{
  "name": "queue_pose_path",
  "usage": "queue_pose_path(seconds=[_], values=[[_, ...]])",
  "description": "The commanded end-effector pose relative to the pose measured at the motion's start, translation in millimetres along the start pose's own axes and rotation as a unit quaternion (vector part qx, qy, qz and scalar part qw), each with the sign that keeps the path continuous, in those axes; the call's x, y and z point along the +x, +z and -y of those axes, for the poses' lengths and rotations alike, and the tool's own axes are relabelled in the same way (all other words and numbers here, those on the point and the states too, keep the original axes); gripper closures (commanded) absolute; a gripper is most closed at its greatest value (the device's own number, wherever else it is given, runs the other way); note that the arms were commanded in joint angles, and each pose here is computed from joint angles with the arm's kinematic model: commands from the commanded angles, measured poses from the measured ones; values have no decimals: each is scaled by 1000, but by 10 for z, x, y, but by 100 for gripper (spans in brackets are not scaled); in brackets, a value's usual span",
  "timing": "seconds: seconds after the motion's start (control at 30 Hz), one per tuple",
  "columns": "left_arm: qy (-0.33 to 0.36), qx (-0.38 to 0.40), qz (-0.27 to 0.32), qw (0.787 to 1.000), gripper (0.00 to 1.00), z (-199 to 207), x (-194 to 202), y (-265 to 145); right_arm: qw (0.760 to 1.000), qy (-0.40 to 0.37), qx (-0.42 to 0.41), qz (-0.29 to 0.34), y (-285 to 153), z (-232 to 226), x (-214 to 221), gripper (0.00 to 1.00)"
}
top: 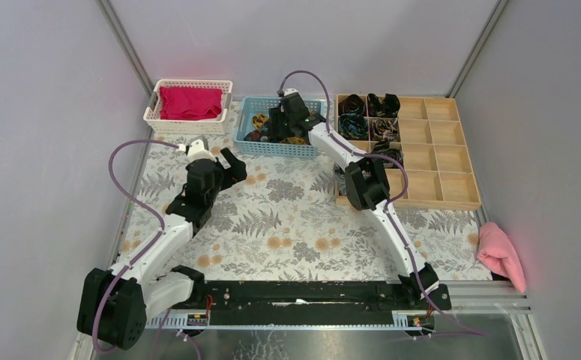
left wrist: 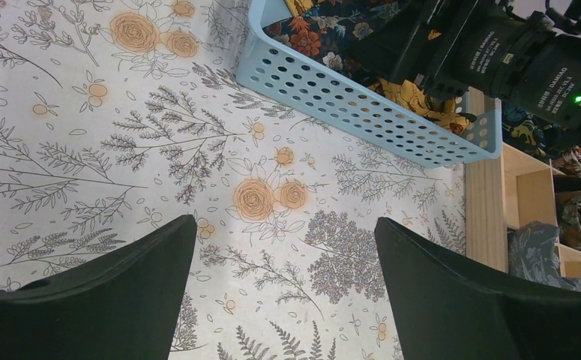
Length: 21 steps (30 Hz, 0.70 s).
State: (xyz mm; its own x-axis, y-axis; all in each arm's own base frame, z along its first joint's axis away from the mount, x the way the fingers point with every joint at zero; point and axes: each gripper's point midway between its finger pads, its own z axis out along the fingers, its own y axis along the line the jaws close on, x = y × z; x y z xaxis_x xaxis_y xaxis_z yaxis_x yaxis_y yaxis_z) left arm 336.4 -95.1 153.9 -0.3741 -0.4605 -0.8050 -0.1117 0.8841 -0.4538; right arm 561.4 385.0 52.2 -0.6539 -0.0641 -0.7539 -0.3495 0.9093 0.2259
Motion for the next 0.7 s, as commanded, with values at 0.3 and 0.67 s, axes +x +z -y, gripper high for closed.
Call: queue_pose_path(seconds=[0.3, 0.67], values=[[11, 5, 21, 1000, 3, 23, -70, 25, 998, 5, -50, 43, -147, -257, -288, 100], [9, 11, 25, 1000, 3, 49, -98, 2, 980, -15, -93, 174, -1347, -623, -1370, 100]])
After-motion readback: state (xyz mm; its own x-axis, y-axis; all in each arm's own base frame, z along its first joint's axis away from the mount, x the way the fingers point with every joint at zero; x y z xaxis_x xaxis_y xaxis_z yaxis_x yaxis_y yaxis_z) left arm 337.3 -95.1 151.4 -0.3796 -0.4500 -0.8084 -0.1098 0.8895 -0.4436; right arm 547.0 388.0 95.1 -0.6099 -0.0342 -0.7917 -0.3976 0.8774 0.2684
